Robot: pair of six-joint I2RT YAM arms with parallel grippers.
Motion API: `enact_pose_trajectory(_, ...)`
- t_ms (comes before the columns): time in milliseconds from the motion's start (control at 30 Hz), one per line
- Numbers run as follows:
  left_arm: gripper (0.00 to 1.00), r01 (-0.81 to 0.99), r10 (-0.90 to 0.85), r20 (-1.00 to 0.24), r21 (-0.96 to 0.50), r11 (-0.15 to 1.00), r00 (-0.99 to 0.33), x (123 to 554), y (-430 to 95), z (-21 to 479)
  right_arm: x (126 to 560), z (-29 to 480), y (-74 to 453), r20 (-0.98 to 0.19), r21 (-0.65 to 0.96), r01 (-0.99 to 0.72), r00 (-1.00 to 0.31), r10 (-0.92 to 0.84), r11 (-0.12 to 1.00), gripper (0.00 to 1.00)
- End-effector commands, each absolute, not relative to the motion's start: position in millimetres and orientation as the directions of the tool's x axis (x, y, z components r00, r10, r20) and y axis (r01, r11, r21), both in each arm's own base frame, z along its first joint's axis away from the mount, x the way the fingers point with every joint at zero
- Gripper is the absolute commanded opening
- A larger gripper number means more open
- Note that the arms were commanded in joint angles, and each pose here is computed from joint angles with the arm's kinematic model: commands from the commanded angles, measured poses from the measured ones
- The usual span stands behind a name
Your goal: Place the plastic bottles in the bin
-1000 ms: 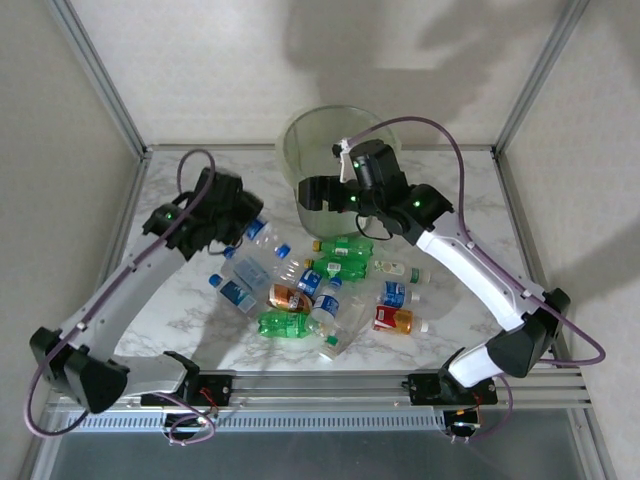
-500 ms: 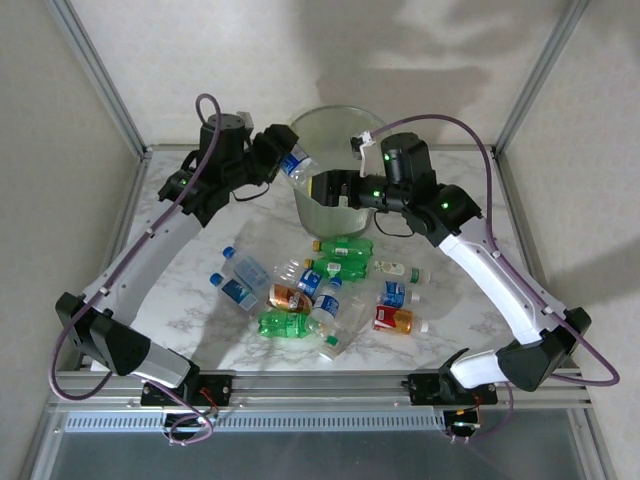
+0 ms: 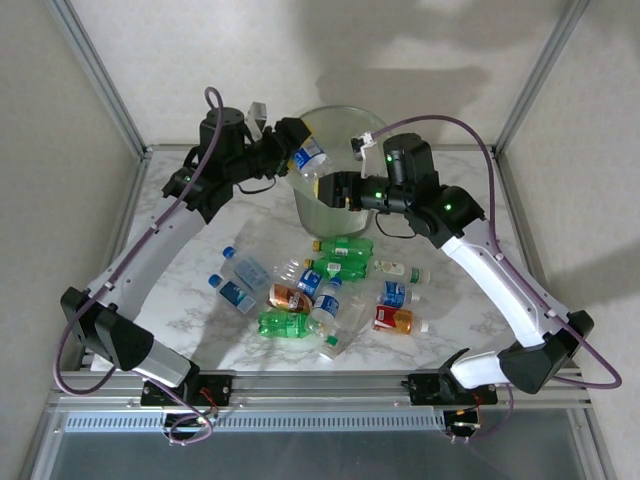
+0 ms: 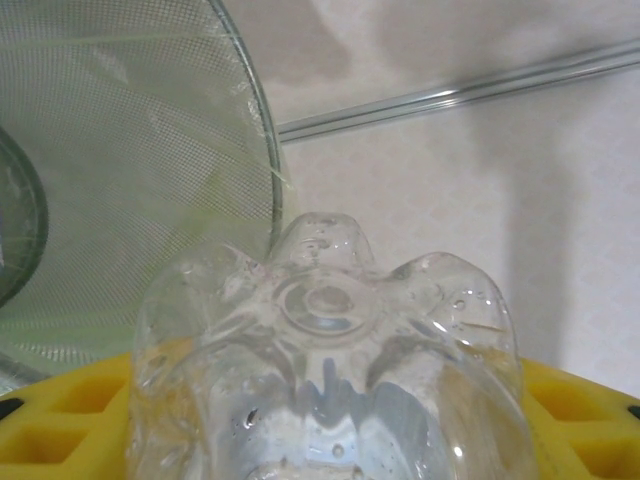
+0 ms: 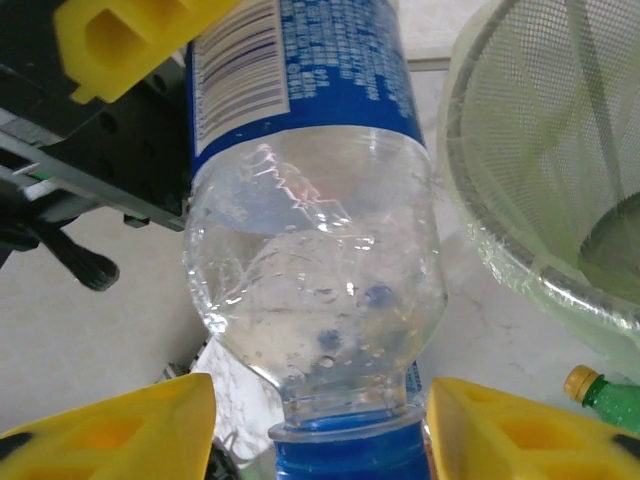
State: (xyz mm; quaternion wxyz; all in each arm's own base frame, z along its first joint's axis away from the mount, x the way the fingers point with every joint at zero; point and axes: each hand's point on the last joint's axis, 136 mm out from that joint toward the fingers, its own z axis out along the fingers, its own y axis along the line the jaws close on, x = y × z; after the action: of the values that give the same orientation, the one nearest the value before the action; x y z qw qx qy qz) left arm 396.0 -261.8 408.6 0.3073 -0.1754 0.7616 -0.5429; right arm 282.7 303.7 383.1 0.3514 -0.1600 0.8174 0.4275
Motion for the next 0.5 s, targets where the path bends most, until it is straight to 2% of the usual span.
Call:
enact_pose_trajectory(0, 0.56, 0.117, -0.598, -0.281, -0.947, 0.298, -0.751, 397, -265, 431, 274, 393, 302, -0.722, 0.592, -0.589, -0.691, 0.036, 0.551, 0.49)
enact_pose_trajectory(333, 0.56, 0.105, -0.607, -0.265, -0.952, 0.287, -0.749, 406, -267, 427, 274, 396, 305, -0.729, 0.587, -0.606, -0.684, 0.025, 0.537, 0.22)
enact_pose_trajectory(400, 0.60, 0.104, -0.609, -0.265, -0.952, 0.288, -0.748, 407, -267, 426, 275, 397, 306, -0.730, 0.586, -0.606, -0.683, 0.025, 0.538, 0.14)
enact_pose_trajectory(467, 0.73, 0.088, -0.626, -0.277, -0.945, 0.316, -0.729, 410, -262, 422, 277, 397, 306, -0.732, 0.582, -0.606, -0.681, 0.025, 0.543, 0.12)
